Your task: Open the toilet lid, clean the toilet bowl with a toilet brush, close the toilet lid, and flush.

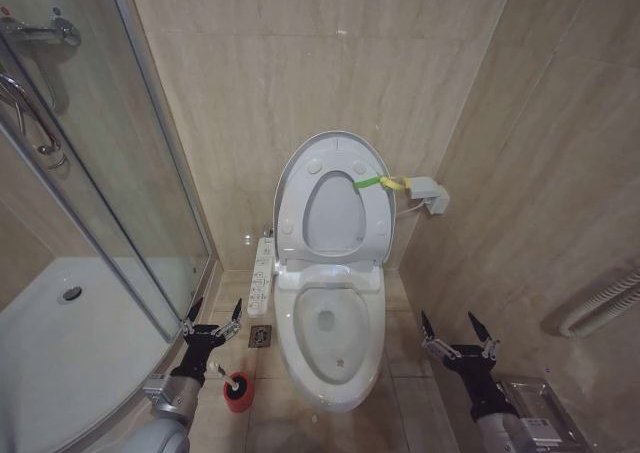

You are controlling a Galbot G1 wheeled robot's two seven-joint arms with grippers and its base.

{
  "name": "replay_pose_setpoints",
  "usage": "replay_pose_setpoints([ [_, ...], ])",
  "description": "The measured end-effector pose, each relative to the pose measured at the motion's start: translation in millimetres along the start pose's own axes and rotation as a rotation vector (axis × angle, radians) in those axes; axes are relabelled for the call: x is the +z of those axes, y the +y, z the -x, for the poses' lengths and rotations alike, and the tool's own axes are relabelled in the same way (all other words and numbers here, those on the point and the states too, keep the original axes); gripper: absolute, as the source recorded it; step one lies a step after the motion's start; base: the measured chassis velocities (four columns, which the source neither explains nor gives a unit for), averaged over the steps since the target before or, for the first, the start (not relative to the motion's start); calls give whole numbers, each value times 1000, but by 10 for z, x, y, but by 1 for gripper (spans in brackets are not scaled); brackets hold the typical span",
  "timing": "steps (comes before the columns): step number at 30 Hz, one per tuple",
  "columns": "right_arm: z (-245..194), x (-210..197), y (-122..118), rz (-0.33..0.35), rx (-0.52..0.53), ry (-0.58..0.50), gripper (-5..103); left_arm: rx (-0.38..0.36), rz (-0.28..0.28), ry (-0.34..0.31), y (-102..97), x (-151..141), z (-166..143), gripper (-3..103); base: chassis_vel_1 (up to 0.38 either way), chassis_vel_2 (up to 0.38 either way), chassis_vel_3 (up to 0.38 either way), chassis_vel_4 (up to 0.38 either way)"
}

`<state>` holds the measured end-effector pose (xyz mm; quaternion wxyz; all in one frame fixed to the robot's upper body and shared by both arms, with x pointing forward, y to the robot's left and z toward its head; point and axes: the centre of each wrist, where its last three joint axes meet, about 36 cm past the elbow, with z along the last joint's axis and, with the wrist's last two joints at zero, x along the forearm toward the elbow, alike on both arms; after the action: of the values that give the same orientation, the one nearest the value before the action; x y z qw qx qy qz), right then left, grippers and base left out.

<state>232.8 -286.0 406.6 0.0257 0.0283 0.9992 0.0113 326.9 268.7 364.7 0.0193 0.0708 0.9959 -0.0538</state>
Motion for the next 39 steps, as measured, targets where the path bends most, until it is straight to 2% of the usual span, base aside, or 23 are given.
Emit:
replay_pose_setpoints([
  [5, 0, 0, 0, 0, 0, 0, 100, -1, -1, 6, -25, -18, -11, 100, 0, 0, 0, 0],
  [8, 0, 0, 0, 0, 0, 0, 100, -6, -10, 45, -215, -158, -105, 100, 0, 0, 0, 0],
  [12, 0, 0, 0, 0, 0, 0, 100, -15, -14, 77, -353, -290, -187, 100, 0, 0, 0, 0],
  [15, 0, 0, 0, 0, 0, 0, 100, -48, -16, 142, -560, -567, -349, 100, 0, 0, 0, 0],
  [17, 0, 0, 0, 0, 0, 0, 100, -60, -14, 151, -584, -596, -405, 100, 0, 0, 0, 0],
  [21, 0, 0, 0, 0, 0, 0, 100, -75, 0, 176, -559, -478, -482, 100, 0, 0, 0, 0],
  [28, 0, 0, 0, 0, 0, 0, 100, -106, 24, 175, -394, 180, -588, 100, 0, 0, 0, 0],
  [33, 0, 0, 0, 0, 0, 0, 100, -105, 30, 169, -381, 388, -654, 100, 0, 0, 0, 0],
  [39, 0, 0, 0, 0, 0, 0, 100, -111, 59, 191, -410, 815, -929, 100, 0, 0, 0, 0],
])
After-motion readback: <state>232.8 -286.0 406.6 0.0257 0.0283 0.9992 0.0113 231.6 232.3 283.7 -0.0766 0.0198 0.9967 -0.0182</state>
